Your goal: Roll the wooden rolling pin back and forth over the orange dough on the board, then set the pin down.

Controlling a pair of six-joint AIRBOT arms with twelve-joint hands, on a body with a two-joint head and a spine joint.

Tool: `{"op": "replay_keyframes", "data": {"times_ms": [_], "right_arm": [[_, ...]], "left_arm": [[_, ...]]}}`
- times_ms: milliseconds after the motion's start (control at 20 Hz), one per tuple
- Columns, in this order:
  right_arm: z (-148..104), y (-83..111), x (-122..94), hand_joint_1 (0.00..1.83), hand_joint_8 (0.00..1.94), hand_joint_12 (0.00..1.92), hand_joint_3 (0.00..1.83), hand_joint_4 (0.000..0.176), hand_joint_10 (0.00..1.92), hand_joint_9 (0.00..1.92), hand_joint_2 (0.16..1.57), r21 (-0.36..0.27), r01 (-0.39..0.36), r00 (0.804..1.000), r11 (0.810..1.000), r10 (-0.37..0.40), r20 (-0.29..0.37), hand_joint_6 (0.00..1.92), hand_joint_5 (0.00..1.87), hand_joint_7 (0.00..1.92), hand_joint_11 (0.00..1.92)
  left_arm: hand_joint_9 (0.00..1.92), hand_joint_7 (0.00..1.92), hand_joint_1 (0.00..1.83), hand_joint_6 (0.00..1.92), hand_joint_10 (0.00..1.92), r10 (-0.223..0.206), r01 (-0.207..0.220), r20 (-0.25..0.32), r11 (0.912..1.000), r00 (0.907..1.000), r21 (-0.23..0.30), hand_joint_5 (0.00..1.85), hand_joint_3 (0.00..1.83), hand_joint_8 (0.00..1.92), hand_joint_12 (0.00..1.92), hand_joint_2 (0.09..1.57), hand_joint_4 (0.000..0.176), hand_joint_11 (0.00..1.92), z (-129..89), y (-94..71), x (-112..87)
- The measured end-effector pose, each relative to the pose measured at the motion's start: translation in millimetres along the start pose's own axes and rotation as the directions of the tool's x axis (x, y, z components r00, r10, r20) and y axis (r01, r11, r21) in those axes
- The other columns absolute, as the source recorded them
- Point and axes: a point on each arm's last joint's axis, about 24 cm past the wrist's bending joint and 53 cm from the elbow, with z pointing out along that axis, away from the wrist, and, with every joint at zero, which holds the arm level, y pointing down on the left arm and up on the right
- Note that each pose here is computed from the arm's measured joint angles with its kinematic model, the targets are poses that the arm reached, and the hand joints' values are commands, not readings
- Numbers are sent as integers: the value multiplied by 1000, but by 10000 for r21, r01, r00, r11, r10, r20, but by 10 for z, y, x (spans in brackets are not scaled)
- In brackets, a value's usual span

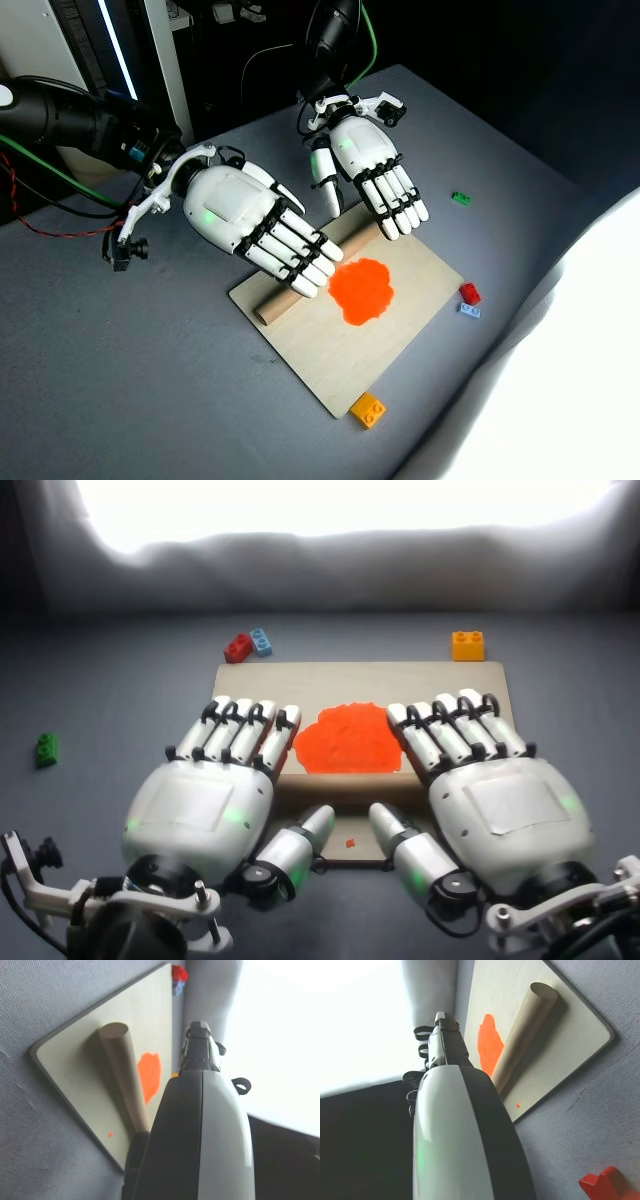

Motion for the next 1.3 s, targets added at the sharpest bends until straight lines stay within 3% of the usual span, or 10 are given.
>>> {"op": "replay_keyframes", "data": {"times_ms": [150,400,950,1300], "right_arm": [[45,-8,75,0,1,0,0,0,2,7,1439,-1,-66,10000,10000,66,-22,1,50,57,0],[109,-101,171,0,6,0,18,0,6,19,1538,119,30,10000,9999,-31,6,15,85,67,0],[188,-164,294,0,3,0,13,0,0,0,1547,137,-61,9997,9999,64,-215,5,73,43,0],[255,-205,328,0,6,0,8,0,3,7,1543,160,-180,9996,9997,183,-206,6,79,56,0]], "left_arm": [[0,6,0,0,0,-146,147,-90,9998,9999,99,17,0,0,0,1417,0,0,-7,-8,57],[0,0,0,0,0,-304,309,-195,9992,9993,240,0,10,0,0,1462,0,0,-13,18,140],[0,0,0,0,0,-352,361,-353,9990,9988,261,0,13,0,0,1477,0,0,-18,72,289],[0,0,0,0,0,-279,281,-170,9995,9995,119,0,9,0,0,1470,0,0,61,176,263]]}}
